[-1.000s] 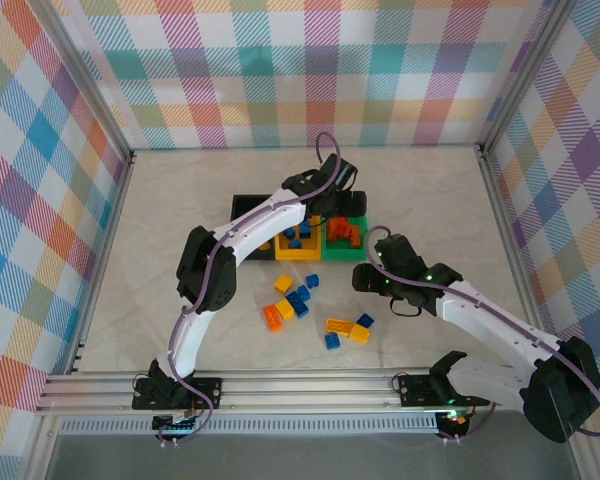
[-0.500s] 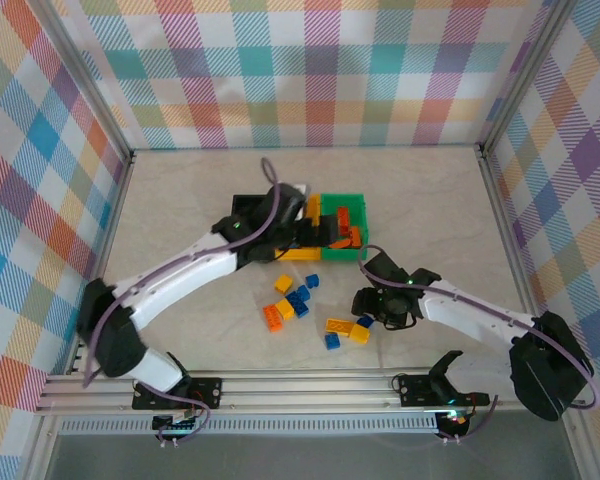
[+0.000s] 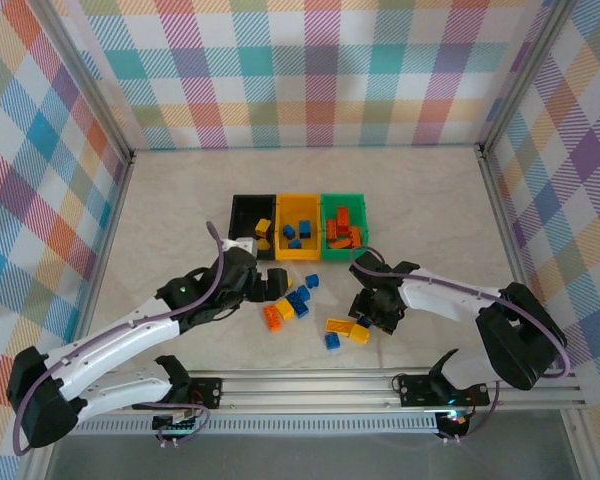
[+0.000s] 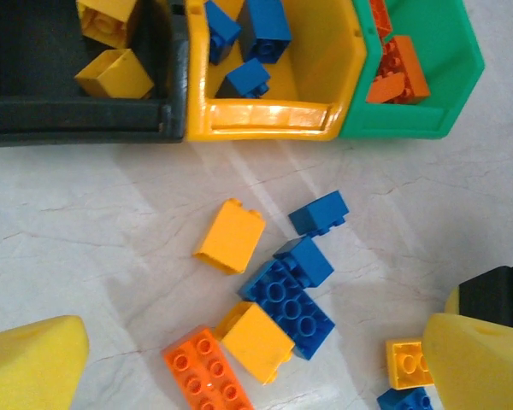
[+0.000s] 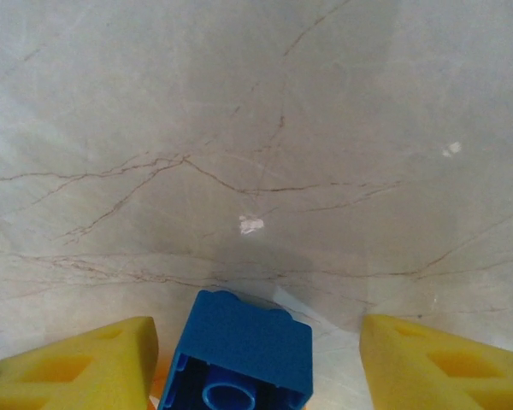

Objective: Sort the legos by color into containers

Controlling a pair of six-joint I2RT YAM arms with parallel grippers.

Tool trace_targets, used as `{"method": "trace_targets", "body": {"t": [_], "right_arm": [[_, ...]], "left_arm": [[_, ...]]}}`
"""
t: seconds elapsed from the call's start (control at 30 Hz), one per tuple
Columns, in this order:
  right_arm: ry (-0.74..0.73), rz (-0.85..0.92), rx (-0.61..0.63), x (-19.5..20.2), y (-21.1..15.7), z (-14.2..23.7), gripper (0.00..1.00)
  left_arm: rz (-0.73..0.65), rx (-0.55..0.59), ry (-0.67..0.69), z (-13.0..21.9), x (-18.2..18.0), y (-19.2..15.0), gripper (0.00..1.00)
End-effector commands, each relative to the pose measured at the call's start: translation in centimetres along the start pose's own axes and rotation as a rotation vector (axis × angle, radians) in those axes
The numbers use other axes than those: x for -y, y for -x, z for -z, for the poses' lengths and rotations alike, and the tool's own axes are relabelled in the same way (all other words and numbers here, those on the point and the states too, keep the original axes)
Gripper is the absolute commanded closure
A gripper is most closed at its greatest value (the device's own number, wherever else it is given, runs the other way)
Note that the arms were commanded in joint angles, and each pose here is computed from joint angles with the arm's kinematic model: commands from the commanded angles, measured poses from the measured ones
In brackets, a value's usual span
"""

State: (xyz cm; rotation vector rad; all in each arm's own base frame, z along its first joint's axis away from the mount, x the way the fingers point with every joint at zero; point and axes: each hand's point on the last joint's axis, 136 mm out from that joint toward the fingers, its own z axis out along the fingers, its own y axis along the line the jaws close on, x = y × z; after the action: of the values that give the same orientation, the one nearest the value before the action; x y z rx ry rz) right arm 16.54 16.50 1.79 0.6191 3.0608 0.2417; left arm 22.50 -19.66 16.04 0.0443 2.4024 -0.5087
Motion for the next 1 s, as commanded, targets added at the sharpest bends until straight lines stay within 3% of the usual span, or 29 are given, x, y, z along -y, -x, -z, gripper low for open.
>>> {"method": "trace_targets", "body": {"t": [0.0,0.13,0.37,0.5,0.67,0.83,0.97], "right_arm": [[-0.027,-0.041,-0.037,0.2,-0.7,0.1,0.44],[-0.027,-0.033,-0.026,0.1,-0.5,0.5,0.58],[0.043,0.111,0.166,-2.4,2.9,5.8,0.66],[0.190,0.336,0.278,-7.8,4.9,10.0,0.66],[0.386,0.556,0.274,-16.9,5.8,11.6,0.63],[0.350,0.663,0.346,-22.9,9.0,10.5,0.63],[0.253,0.673,0.406,-25.3,12.3,8.6,0.63]], "left_arm": [[0.010,-0.001,0.053,0.3,-1.7,-1.0,0.00],[0.013,0.005,0.061,0.6,-2.2,-1.3,0.00],[0.008,0.025,0.116,1.6,-3.6,-1.2,0.00],[0.010,0.026,0.160,2.0,-5.0,-1.7,0.00],[0.025,0.011,0.201,2.3,-6.5,-2.9,0.00],[0.029,-0.036,0.216,1.9,-7.1,-4.2,0.00],[0.023,-0.078,0.191,1.3,-6.8,-5.2,0.00]]}}
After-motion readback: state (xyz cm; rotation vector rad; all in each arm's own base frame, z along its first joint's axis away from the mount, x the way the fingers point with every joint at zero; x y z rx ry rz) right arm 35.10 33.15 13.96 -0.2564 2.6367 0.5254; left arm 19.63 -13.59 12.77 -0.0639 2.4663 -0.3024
